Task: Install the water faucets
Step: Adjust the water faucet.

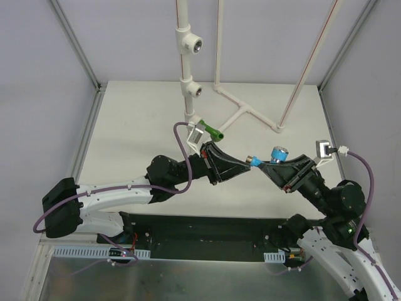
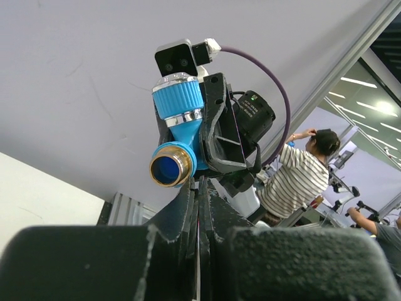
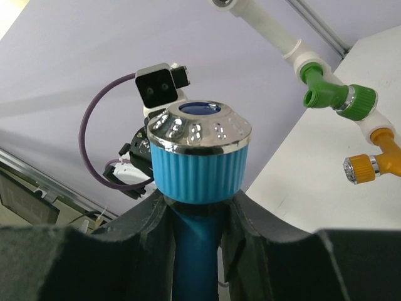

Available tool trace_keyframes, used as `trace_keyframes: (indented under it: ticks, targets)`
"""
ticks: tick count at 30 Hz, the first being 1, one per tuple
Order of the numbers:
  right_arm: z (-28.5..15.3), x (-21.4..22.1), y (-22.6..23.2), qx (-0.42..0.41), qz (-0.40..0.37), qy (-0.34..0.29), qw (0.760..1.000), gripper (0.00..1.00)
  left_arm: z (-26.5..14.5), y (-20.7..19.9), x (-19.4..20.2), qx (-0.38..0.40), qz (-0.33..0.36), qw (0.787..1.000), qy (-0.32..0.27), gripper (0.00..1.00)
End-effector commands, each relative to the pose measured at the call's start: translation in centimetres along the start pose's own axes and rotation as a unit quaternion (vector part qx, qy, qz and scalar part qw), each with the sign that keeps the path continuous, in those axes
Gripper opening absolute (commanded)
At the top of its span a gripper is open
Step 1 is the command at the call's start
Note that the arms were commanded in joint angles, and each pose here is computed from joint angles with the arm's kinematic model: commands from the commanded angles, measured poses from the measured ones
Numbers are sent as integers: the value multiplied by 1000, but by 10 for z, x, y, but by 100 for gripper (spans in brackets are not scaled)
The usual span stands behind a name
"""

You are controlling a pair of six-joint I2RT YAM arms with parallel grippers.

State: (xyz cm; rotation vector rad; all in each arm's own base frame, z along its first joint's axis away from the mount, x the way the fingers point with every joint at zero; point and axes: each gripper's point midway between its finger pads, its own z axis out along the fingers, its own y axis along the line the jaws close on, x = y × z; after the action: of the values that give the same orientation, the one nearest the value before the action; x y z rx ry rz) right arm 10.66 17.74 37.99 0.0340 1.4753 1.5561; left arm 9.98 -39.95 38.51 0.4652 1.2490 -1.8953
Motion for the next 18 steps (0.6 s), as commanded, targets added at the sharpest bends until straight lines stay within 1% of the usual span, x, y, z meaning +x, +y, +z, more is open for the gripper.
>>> trace_keyframes:
  ticks: [1, 5, 10, 11, 14, 15, 16, 18]
  targets:
    - [-9, 16, 25, -49, 2, 58, 997, 0, 4, -24, -26, 26, 35, 999, -28, 0]
    - [-8, 20, 25, -51, 7, 70, 996, 0, 4, -24, -27, 24, 37, 999, -30, 0]
    - [-9, 17, 24, -49, 3, 62, 997, 0, 5, -23, -26, 24, 36, 999, -27, 0]
    - [-9, 16, 25, -49, 1, 59, 997, 0, 5, -24, -27, 26, 35, 999, -27, 5]
    - [-10, 10, 21, -37, -5, 37, 999, 0, 5, -24, -25, 28, 33, 999, -23, 29]
    - [-10, 7, 19, -32, -7, 28, 999, 0, 4, -24, -25, 28, 34, 999, -24, 34]
    - [-11, 3, 18, -28, -9, 17, 999, 0, 3, -24, -24, 27, 33, 999, -23, 38]
    - [-12, -5, 14, -14, -10, -8, 1000, 0, 1, -24, -24, 27, 34, 999, -24, 40]
